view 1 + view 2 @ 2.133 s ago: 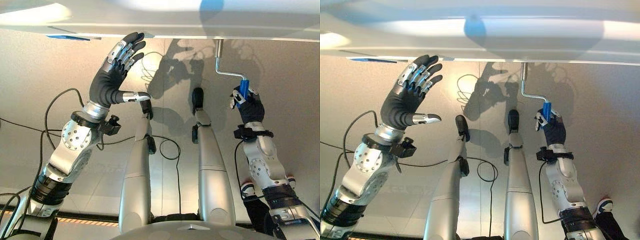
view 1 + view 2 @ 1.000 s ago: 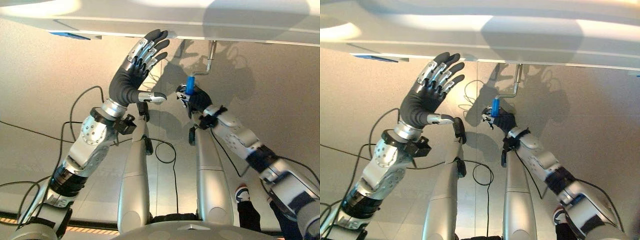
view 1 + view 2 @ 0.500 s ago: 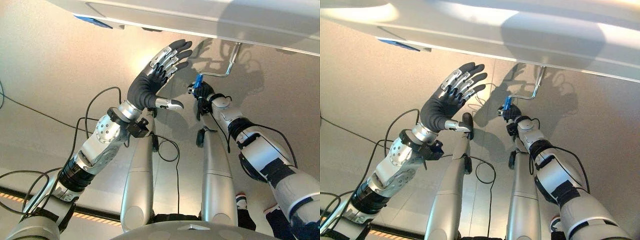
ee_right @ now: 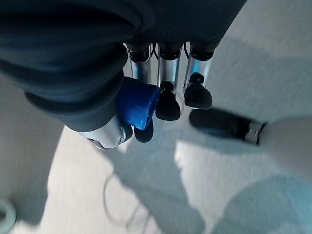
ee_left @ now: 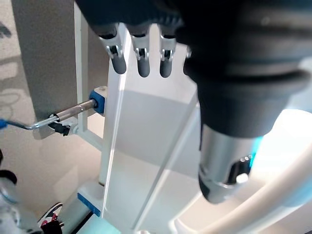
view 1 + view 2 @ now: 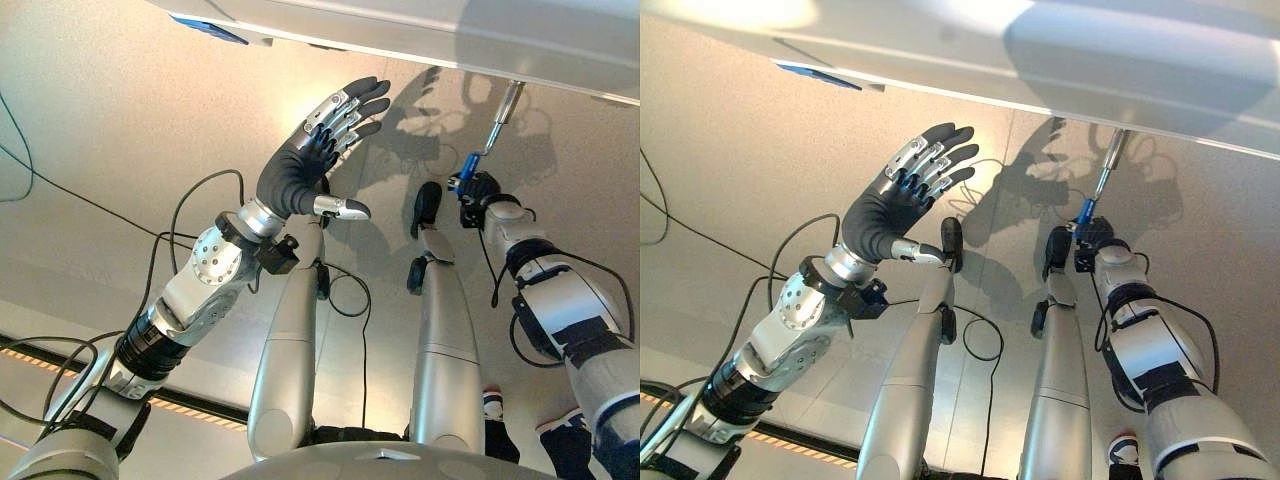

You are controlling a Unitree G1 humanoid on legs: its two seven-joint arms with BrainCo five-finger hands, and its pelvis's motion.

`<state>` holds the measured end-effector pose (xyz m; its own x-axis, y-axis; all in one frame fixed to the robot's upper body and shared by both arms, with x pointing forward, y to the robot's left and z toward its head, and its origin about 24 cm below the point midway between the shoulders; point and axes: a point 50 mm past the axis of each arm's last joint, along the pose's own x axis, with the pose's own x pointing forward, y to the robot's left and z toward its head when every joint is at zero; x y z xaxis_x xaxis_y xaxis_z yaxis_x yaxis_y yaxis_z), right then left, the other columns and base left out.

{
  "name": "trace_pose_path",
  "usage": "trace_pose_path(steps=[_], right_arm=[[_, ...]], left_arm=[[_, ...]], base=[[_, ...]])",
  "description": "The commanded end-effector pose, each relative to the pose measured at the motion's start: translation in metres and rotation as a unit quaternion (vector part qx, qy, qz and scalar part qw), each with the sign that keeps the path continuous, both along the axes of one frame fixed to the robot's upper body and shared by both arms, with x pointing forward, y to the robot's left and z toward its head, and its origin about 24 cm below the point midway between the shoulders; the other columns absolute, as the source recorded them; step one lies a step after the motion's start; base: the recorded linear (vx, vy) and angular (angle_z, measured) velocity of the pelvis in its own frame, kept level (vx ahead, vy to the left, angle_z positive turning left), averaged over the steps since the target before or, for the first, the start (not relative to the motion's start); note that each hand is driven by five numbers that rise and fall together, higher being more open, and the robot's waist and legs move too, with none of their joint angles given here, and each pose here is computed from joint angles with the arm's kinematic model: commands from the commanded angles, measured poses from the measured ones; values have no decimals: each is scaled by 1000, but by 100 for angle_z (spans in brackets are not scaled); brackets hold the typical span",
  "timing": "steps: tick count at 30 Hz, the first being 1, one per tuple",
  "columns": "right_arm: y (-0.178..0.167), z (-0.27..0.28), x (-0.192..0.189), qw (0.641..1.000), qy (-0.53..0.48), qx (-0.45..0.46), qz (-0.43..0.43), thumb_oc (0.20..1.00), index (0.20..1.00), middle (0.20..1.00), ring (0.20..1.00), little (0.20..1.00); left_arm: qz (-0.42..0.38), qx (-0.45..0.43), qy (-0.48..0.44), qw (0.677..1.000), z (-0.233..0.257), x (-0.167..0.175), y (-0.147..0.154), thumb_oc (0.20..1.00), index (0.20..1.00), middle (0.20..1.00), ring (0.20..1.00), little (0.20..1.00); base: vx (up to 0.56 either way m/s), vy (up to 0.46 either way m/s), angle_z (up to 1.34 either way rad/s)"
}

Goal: Raise the hospital bed

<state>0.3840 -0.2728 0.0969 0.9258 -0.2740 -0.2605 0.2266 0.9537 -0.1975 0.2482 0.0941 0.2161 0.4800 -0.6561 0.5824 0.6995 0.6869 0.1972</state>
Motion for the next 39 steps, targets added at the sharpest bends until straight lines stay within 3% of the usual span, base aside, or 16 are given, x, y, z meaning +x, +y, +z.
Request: trace_pose_path(steps=[1, 5, 11, 14, 16, 26, 32, 33, 36, 38, 39], right_arm=[[-78, 4, -37, 987, -34, 35, -153, 200, 200, 200, 200, 200], [-102, -10, -60, 976, -26, 51, -209, 200, 200, 200, 200, 200], [-112, -13, -71, 967, -58, 66, -240, 200, 200, 200, 200, 200], [-95, -4, -62, 967, -133, 74, -205, 200, 200, 200, 200, 200], [-65, 13, -61, 957, -238, 81, -144, 200, 200, 200, 200, 200], [-31, 43, -92, 916, -381, 60, -114, 200, 200, 200, 200, 200], [2, 73, -112, 877, -472, 92, -7, 200, 200, 200, 200, 200], [12, 83, -118, 857, -500, 118, 29, 200, 200, 200, 200, 200], [34, 92, -122, 839, -513, 146, 112, 200, 200, 200, 200, 200], [59, 99, -124, 823, -500, 161, 216, 200, 200, 200, 200, 200], [59, 99, -124, 823, -499, 161, 216, 200, 200, 200, 200, 200]], left_arm=[[-36, -18, -47, 998, 16, -18, 1, 1000, 1000, 1000, 1000, 1000], [-26, -2, -47, 999, 14, -18, 5, 1000, 1000, 1000, 1000, 1000], [-4, 1, -55, 998, 15, -17, 13, 1000, 1000, 1000, 1000, 1000], [17, -7, -64, 998, 17, -19, 19, 1000, 1000, 1000, 1000, 1000], [47, -22, -68, 996, 18, -18, 28, 1000, 1000, 1000, 1000, 1000], [96, -46, -67, 992, 17, -20, 47, 1000, 1000, 1000, 1000, 1000], [105, -55, -73, 990, 20, -24, 54, 1000, 1000, 1000, 1000, 1000], [104, -56, -78, 990, 21, -26, 56, 1000, 1000, 1000, 1000, 1000], [96, -63, -77, 990, 23, -28, 57, 1000, 1000, 1000, 1000, 1000], [89, -56, -75, 992, 22, -30, 58, 1000, 1000, 1000, 1000, 1000], [89, -56, -75, 992, 22, -30, 58, 1000, 1000, 1000, 1000, 1000]], base=[[0, 0, 0], [0, 0, 0], [1, -2, 2], [0, 0, 0], [-3, -5, -2], [4, -1, -5], [-1, -3, -1], [-3, -7, -3], [0, 0, 0], [0, 0, 0], [0, 0, 0]])
